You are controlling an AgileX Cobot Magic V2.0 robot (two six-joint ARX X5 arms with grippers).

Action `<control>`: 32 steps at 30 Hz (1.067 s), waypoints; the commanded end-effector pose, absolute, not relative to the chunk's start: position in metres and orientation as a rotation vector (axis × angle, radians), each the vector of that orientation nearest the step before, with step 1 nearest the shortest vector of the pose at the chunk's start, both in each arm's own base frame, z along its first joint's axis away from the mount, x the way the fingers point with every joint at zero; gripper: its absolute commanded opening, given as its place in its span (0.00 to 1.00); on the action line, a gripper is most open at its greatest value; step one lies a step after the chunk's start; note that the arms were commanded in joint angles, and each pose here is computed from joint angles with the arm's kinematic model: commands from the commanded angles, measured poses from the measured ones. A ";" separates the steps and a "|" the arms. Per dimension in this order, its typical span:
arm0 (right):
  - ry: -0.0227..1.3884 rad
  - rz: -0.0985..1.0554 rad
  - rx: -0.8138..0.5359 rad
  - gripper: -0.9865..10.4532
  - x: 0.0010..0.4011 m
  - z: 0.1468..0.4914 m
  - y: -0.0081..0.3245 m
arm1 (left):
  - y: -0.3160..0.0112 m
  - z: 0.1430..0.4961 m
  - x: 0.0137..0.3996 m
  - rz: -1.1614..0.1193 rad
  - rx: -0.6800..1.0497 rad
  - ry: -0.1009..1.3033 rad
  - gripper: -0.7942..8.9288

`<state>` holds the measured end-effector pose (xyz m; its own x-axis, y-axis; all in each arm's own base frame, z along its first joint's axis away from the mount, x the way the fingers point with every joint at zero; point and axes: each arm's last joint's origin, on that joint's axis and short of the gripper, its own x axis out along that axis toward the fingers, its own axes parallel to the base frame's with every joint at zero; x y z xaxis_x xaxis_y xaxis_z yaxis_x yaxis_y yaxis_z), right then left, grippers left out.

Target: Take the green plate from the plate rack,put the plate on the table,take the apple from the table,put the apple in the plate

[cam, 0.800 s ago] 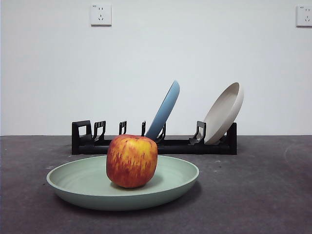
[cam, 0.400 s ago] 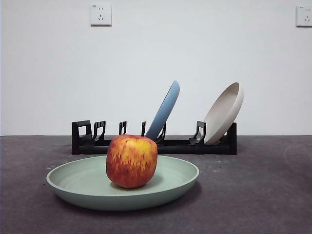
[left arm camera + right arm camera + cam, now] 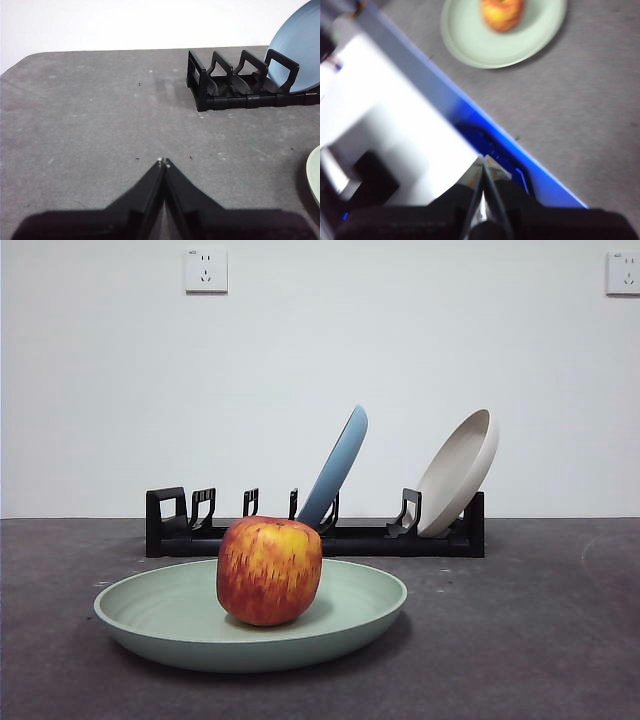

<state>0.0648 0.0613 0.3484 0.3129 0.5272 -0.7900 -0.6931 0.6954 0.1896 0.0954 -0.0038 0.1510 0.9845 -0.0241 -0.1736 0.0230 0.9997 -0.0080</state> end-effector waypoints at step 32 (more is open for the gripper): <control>0.141 0.427 -0.081 0.08 0.083 0.216 0.017 | -0.004 0.147 0.096 -0.021 -0.011 0.180 0.08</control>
<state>0.0816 0.0175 0.2209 0.8974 0.4131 -0.1551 -0.4262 0.9025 -0.0622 0.0954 -0.0038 0.1510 0.9845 -0.0241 -0.1736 0.0230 0.9997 -0.0080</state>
